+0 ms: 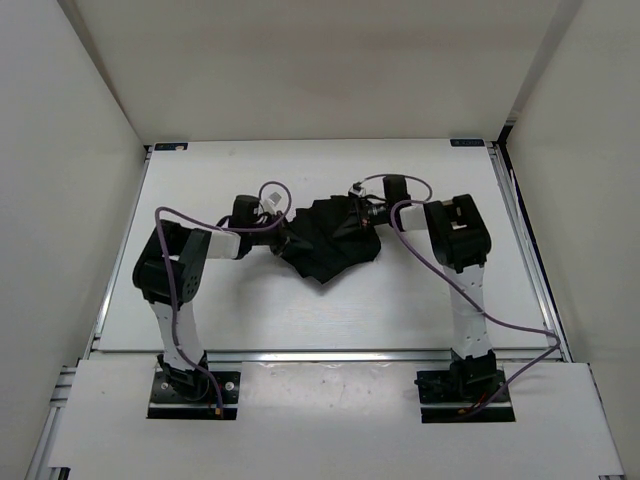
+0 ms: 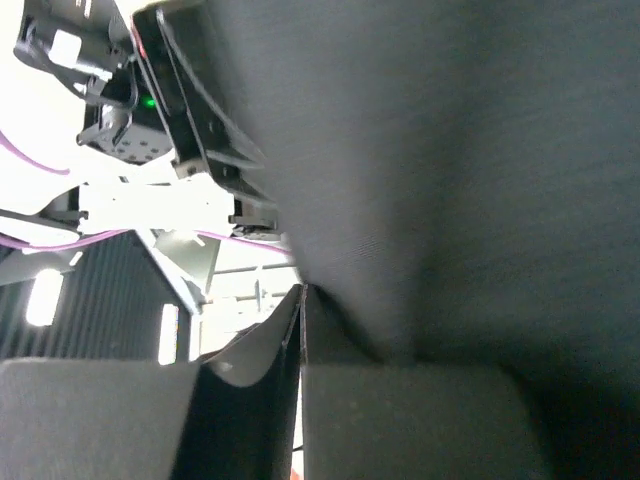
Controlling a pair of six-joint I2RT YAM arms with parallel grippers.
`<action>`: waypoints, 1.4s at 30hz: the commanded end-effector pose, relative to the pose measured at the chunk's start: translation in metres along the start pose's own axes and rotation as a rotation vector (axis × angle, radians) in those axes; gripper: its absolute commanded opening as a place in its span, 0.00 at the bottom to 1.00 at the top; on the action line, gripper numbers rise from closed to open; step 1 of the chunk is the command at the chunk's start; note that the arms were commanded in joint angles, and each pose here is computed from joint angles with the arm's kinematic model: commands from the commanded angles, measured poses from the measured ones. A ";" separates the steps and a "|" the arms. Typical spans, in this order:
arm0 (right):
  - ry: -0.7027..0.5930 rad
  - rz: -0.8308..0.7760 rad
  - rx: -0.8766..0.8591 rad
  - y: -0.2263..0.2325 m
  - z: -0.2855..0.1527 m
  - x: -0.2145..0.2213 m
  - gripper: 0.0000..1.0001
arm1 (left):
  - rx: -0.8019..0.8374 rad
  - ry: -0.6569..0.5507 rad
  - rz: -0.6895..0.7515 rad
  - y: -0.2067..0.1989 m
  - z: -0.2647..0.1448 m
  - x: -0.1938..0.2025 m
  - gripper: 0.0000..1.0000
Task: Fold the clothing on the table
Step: Fold the skirt
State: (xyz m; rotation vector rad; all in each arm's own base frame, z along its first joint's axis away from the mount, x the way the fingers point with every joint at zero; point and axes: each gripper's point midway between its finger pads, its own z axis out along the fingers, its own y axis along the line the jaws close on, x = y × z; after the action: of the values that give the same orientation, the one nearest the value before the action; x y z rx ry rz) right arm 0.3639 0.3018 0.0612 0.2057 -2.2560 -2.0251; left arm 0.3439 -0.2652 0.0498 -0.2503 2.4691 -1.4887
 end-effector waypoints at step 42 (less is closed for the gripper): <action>-0.146 -0.137 -0.018 0.070 -0.056 -0.075 0.00 | -0.040 -0.379 0.065 -0.048 -0.101 -0.092 0.00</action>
State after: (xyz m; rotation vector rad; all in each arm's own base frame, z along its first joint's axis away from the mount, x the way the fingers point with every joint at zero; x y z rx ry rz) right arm 0.4516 0.2511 0.1980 0.4573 -2.5993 -2.2933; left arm 0.4036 -0.1967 0.1630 -0.3119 2.1636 -1.2403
